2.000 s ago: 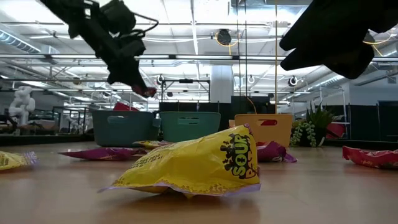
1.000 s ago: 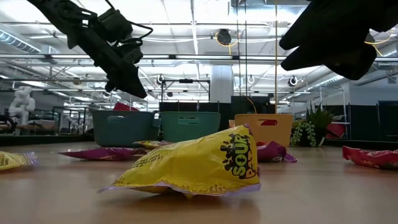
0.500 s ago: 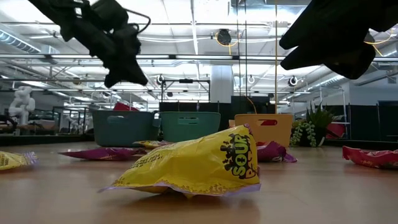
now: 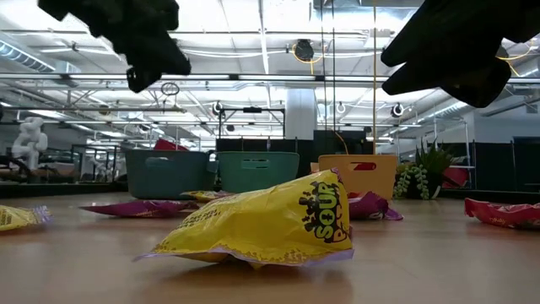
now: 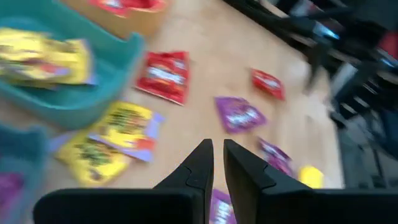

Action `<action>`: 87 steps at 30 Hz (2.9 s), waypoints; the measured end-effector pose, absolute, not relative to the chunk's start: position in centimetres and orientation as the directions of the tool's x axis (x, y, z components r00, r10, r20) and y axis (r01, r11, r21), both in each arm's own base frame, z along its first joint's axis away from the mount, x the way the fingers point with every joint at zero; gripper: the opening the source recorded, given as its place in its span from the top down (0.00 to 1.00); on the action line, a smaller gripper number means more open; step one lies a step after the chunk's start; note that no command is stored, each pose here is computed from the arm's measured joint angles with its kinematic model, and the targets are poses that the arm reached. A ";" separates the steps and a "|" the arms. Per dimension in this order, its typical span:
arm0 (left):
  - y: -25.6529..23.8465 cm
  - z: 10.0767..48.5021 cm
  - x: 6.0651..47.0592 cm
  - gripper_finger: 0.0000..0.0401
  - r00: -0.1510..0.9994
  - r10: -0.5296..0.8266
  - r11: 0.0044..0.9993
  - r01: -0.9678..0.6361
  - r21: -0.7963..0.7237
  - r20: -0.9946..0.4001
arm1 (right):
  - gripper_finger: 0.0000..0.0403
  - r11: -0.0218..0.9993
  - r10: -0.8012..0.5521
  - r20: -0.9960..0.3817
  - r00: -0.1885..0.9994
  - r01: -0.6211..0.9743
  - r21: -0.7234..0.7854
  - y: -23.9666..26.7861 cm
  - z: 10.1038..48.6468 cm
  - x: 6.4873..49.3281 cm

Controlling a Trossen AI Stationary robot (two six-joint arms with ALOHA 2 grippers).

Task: Sort candy
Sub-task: Put the violet candy into the blue bin

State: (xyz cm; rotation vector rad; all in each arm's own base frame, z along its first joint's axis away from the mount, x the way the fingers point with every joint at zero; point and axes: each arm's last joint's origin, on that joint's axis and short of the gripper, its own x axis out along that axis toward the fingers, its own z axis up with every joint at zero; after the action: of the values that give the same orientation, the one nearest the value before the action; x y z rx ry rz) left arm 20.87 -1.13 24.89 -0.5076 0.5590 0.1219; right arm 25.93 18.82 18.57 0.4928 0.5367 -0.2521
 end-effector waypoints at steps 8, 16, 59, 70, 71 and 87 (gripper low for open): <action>-3.0 25.2 20.9 0.88 0.861 -0.098 0.875 -0.164 -0.455 -0.500 | 0.65 0.855 -0.102 -0.544 0.833 0.353 0.381 18.8 18.6 25.9; -2.8 25.2 20.9 0.88 0.862 -0.085 0.872 -0.178 -0.456 -0.499 | 0.65 0.851 -0.050 -0.551 0.833 0.324 0.412 19.0 18.7 26.0; -4.6 21.6 22.5 0.59 0.746 -0.054 0.941 -0.185 -0.284 -0.664 | 0.65 0.860 -0.013 -0.538 0.843 0.284 0.425 19.2 18.9 26.2; -10.8 17.7 24.0 0.59 0.798 -0.059 0.995 -0.005 -0.104 -0.600 | 0.65 0.856 -0.011 -0.536 0.844 0.285 0.432 19.3 18.9 26.2; -11.1 17.2 24.0 0.59 0.812 -0.052 0.996 -0.001 -0.091 -0.581 | 0.65 0.856 -0.011 -0.535 0.845 0.285 0.432 19.3 18.9 26.2; -11.3 9.0 23.4 0.59 0.819 0.006 0.990 -0.085 -0.111 -0.574 | 0.65 0.850 -0.003 -0.521 0.853 0.277 0.448 19.3 19.1 26.3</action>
State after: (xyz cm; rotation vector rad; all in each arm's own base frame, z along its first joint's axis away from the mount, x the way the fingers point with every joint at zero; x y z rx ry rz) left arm 23.35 -11.26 9.01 -0.1343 0.6103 0.0486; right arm 26.28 19.34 19.08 0.5401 0.5331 -0.1551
